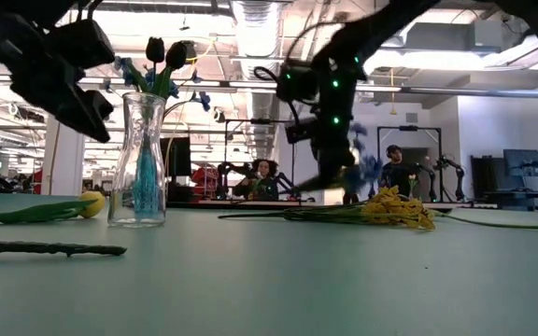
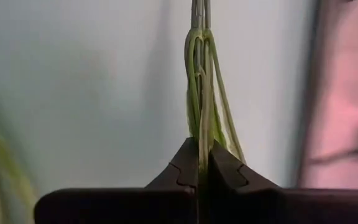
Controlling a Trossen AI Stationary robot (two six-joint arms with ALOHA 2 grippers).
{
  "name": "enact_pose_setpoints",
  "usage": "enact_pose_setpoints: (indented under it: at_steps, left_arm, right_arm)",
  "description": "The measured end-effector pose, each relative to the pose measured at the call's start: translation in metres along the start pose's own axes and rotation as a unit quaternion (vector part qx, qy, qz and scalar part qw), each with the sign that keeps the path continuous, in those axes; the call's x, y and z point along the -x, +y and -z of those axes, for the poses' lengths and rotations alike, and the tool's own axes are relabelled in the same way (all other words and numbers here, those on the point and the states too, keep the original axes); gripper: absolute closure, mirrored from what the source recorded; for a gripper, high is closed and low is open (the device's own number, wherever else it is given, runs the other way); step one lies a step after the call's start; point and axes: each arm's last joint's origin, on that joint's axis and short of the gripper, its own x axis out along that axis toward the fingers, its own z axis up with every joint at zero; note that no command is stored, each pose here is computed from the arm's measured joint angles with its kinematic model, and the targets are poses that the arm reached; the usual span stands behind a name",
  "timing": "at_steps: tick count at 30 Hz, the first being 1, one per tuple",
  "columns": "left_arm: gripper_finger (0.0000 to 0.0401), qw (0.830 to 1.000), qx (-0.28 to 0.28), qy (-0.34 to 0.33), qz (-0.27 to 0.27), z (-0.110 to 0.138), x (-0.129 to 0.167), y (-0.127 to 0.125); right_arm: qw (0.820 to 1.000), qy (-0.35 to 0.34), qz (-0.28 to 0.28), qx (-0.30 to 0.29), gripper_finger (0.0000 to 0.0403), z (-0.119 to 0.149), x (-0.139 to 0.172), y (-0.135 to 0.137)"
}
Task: Sort flowers into vase by color
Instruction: Put the blue flowers into the blue vase
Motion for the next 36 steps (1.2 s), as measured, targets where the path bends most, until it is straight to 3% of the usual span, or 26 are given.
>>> enact_pose_setpoints:
  at_steps: [6,15,20,31,36]
  left_arm:
    - [0.0253,0.999,-0.022,-0.041,-0.026,-0.026,0.019,-0.004]
    - [0.0253,0.987,-0.082,-0.121,-0.069,-0.061,0.042,-0.008]
    - [0.0253,0.982,-0.080,-0.155,-0.078,-0.069,0.046,-0.009]
    - [0.0253,0.981,0.031,-0.173,-0.088,-0.074,0.044,0.000]
    - [0.0253,0.980,0.063,-0.173,-0.076,-0.074,0.044,0.005]
  right_arm:
    - [0.984,0.029,0.148,0.100,0.0369,-0.023,0.039,0.029]
    - [0.937,-0.008,0.297,0.186,0.0368,-0.053,0.098,0.078]
    - [0.921,-0.055,0.317,0.219,0.0368,-0.066,0.123,0.101]
    - [0.876,-0.218,0.325,0.281,0.0368,-0.092,0.165,0.139]
    - [0.857,-0.251,0.325,0.310,0.0368,-0.096,0.173,0.145]
